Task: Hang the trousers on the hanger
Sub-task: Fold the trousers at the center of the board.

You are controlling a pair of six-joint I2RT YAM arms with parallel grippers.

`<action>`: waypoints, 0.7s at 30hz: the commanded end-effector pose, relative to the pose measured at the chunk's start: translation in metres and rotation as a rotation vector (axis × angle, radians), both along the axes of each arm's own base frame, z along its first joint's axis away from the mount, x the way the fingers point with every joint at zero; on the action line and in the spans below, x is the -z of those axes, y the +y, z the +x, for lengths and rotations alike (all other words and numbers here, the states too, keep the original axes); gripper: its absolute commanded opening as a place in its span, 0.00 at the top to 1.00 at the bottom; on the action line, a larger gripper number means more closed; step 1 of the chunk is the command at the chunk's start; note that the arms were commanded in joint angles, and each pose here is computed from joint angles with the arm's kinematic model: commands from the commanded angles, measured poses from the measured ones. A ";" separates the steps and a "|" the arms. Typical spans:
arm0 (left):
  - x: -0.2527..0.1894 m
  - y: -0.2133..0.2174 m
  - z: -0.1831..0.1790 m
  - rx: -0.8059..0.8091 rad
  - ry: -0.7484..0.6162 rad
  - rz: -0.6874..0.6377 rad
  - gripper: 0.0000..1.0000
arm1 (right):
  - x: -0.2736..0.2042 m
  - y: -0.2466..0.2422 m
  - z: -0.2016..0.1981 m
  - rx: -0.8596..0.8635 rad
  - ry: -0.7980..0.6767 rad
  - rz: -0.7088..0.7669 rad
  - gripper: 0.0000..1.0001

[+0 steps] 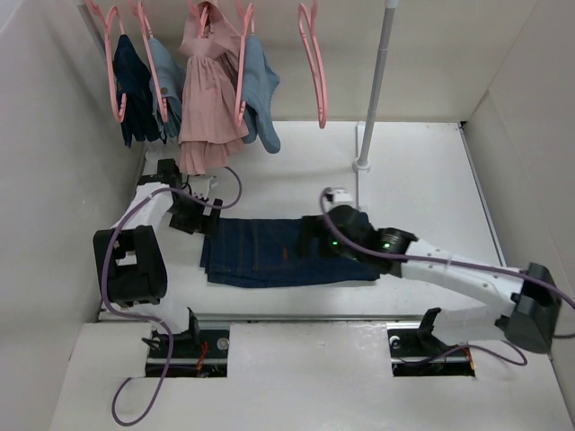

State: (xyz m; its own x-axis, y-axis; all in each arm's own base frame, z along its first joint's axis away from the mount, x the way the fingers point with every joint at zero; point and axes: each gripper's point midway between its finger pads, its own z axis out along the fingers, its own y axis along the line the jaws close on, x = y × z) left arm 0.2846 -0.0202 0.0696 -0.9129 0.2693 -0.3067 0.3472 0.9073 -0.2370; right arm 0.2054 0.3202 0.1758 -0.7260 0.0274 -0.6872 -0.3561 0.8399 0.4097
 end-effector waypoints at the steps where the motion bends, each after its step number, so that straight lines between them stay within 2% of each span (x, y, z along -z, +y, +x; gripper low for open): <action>1: 0.006 -0.010 -0.002 0.010 0.011 -0.023 0.14 | 0.022 -0.066 0.023 0.248 0.092 0.054 0.00; 5: 0.012 -0.019 -0.005 0.034 0.038 -0.018 0.19 | 0.043 -0.132 0.058 0.397 0.107 0.088 0.00; 8: 0.022 -0.018 0.000 0.028 0.039 0.025 0.26 | 0.050 -0.158 0.083 0.412 0.110 0.100 0.00; 10: 0.030 -0.019 -0.003 0.020 0.076 0.023 0.29 | 0.063 -0.162 0.096 0.358 0.116 0.068 0.00; 14: 0.020 -0.033 -0.004 0.048 0.079 -0.061 0.29 | 0.076 -0.163 0.114 0.250 0.163 0.044 0.00; 17: 0.009 -0.039 -0.004 0.091 0.049 -0.095 0.21 | 0.093 -0.172 0.123 0.266 0.212 0.016 0.00; 21: 0.008 -0.042 -0.008 0.113 0.054 -0.115 0.20 | 0.104 -0.178 0.131 0.276 0.229 0.046 0.00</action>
State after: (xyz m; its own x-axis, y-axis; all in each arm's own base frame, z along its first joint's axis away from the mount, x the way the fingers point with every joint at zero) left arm 0.2793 -0.0527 0.0432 -0.9143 0.3195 -0.2491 0.3891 0.8636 -0.3206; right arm 0.3117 0.1347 0.0504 -0.8579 0.2902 -0.4240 0.0845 0.8937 0.4406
